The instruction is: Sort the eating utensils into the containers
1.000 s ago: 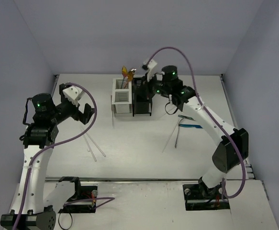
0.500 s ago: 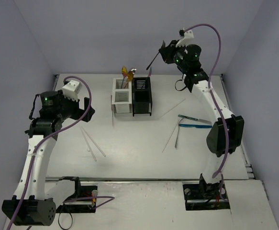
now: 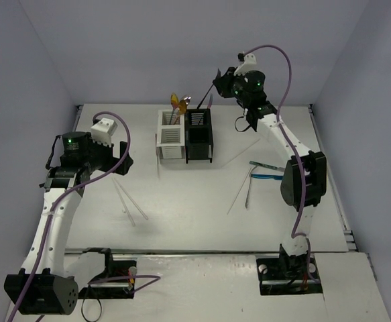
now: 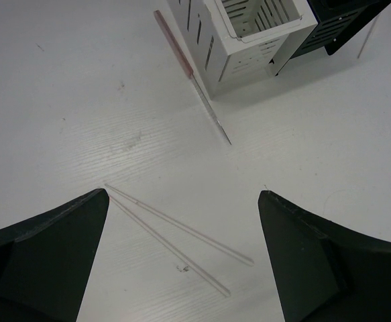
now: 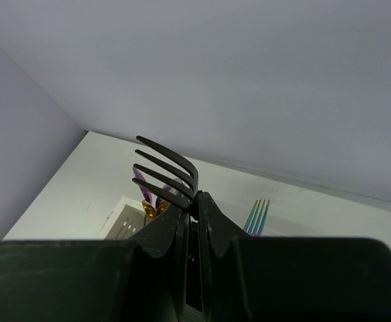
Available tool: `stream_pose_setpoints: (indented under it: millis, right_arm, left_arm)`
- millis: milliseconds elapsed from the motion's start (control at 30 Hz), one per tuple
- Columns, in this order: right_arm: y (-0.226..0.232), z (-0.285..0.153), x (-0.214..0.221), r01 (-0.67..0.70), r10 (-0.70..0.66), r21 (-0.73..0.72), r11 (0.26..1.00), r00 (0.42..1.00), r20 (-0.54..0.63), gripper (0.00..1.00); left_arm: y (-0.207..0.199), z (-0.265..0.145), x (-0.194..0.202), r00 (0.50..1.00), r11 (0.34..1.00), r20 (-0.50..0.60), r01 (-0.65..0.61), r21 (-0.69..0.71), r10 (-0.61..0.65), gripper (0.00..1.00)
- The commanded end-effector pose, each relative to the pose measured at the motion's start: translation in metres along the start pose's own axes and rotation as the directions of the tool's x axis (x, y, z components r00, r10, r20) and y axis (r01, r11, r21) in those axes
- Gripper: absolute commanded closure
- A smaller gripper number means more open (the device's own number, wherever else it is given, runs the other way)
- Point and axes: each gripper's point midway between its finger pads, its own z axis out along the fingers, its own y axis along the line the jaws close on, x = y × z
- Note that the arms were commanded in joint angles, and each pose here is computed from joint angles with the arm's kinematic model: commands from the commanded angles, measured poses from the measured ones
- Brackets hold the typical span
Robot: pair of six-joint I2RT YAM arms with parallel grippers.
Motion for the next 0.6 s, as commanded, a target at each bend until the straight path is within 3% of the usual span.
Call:
stream_pose_setpoints:
  millis: [0,300,333,400,467,567]
  right_arm:
    - [0.018,-0.005,-0.024,0.043,-0.038,-0.047,0.998,0.994,0.098,1.00]
    - [0.006,0.004,0.021,0.049,-0.049,-0.034,0.998,0.999,-0.003,0.99]
    - [0.007,0.004,0.024,0.051,-0.052,-0.035,0.998,0.999,-0.016,0.95]
    - [0.009,0.005,0.031,0.051,-0.053,-0.050,0.997,0.998,-0.038,0.70]
    - [0.013,0.004,0.031,0.046,-0.049,-0.055,0.997,0.998,-0.045,0.58]
    - [0.022,-0.002,0.020,0.042,-0.045,-0.063,0.997,0.998,-0.037,0.57]
  left_arm:
    - [0.005,0.002,-0.023,0.996,0.999,0.079,-0.032,-0.015,0.033,0.07]
    - [0.007,0.005,-0.023,0.997,0.999,0.073,-0.036,-0.015,0.037,0.07]
    - [0.007,0.005,-0.022,0.997,0.999,0.073,-0.036,-0.015,0.037,0.07]
    - [0.007,0.006,-0.020,0.997,0.999,0.068,-0.037,-0.017,0.038,0.07]
    - [0.008,0.007,-0.019,0.997,0.999,0.066,-0.040,-0.019,0.041,0.07]
    - [0.008,0.007,-0.020,0.997,0.999,0.069,-0.040,-0.021,0.041,0.07]
